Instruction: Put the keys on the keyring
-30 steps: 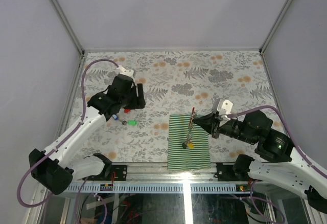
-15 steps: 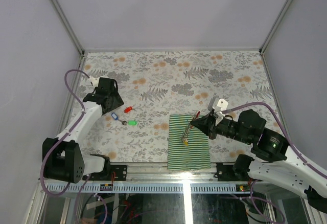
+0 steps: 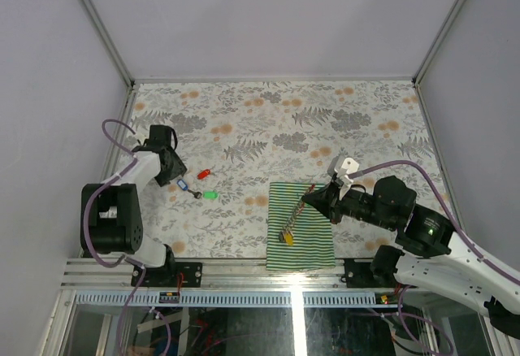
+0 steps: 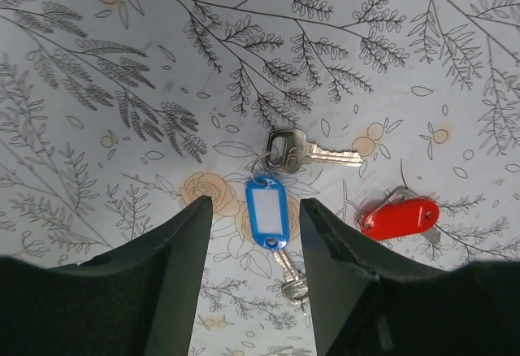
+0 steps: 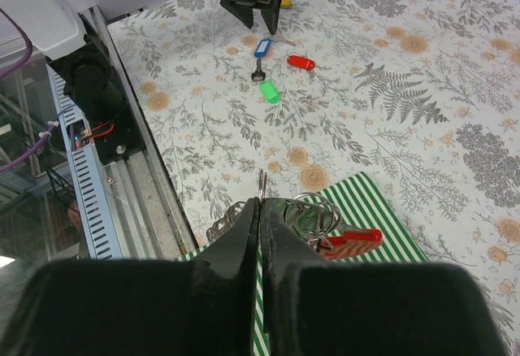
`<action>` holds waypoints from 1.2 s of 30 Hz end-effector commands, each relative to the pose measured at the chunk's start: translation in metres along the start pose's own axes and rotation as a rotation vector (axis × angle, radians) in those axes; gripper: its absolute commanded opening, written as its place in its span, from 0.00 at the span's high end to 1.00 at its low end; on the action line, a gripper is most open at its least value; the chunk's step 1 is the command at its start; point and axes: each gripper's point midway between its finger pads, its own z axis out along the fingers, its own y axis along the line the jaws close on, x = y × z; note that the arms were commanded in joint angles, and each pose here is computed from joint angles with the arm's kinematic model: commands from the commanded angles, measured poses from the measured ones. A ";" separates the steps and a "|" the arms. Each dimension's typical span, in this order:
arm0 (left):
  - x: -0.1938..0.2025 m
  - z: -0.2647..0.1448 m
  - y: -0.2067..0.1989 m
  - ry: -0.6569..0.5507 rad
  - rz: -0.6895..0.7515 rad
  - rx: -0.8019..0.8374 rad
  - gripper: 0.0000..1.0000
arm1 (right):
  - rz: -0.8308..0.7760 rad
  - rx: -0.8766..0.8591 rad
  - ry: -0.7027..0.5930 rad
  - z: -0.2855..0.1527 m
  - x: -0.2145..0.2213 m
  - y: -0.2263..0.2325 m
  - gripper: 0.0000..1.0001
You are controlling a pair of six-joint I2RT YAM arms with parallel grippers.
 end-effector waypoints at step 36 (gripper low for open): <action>0.009 0.025 -0.001 0.029 -0.130 0.111 0.64 | 0.016 -0.045 -0.119 0.003 -0.028 0.009 1.00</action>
